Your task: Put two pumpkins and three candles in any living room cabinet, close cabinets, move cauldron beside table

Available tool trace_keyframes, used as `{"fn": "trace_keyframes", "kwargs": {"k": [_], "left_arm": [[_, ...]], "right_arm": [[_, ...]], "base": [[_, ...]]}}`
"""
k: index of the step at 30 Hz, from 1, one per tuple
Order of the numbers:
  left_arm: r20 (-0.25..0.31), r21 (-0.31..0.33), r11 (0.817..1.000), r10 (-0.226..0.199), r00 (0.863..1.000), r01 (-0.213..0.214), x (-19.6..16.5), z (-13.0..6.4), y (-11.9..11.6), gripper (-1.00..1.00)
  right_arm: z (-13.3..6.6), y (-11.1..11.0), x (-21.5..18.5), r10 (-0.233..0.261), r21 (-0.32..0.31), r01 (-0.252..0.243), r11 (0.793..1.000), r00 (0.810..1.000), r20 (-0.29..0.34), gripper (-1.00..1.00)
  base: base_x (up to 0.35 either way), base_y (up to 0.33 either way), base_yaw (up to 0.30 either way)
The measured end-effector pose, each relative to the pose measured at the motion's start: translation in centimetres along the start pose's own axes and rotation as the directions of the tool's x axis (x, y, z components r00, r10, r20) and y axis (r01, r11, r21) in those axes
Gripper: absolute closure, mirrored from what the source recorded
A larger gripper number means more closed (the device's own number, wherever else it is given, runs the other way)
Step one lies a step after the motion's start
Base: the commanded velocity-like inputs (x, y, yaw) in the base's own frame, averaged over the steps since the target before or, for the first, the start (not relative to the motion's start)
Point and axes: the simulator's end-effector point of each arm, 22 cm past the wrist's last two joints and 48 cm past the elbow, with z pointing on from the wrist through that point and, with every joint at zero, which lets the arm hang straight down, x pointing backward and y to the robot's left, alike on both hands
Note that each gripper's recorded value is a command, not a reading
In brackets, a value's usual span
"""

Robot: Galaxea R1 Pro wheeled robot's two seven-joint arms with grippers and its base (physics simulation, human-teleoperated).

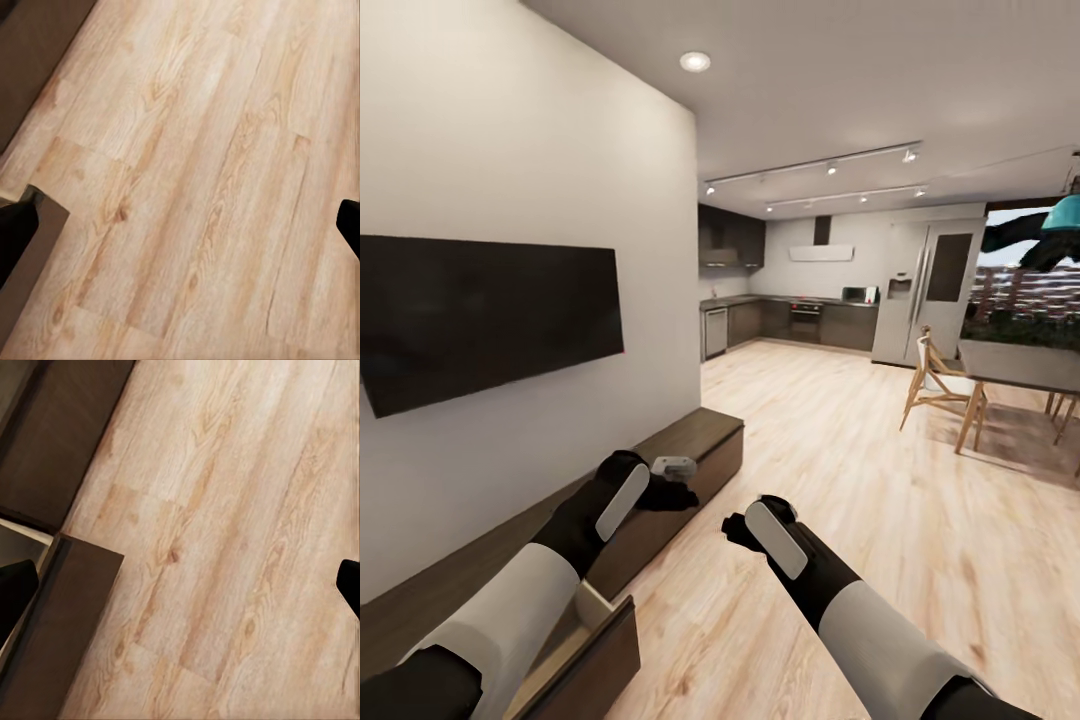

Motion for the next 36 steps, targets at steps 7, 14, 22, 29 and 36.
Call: {"fn": "trace_keyframes", "kwargs": {"k": [7, 14, 22, 29, 36], "left_arm": [[0.006, 0.0, 1.0, 0.001, 1.0, -0.001, -0.8, -1.1, -0.2, -1.0], [0.011, -0.001, 1.0, 0.003, 1.0, -0.003, -1.6, -2.2, -0.4, -1.0], [0.014, -0.003, 1.0, 0.003, 1.0, -0.003, -2.2, -3.2, -0.6, -1.0], [0.014, -0.008, 1.0, 0.002, 1.0, -0.002, -2.2, -3.3, -0.5, -1.0], [0.012, -0.008, 1.0, 0.001, 1.0, -0.001, -2.1, -3.4, -0.4, -1.0]], "right_arm": [[-1.1, 0.3, -0.7, 0.001, -0.001, -0.001, 1.0, 1.0, 0.003, -1.0], [-2.1, 0.5, -1.4, 0.002, -0.002, -0.002, 1.0, 1.0, 0.007, -1.0], [-3.2, 0.8, -2.1, 0.005, -0.004, -0.005, 1.0, 1.0, 0.013, -1.0], [-3.1, -0.9, -2.7, 0.017, 0.016, -0.018, 1.0, 1.0, 0.018, -1.0], [-2.4, -3.9, -2.9, 0.025, 0.064, -0.027, 0.998, 0.999, 0.025, -1.0]], "base": [[0.0, 0.0, -0.249], [0.0, 0.0, -0.25], [0.0, 0.0, -0.25], [0.0, 0.0, -0.25], [0.0, 0.0, -0.258]]}}
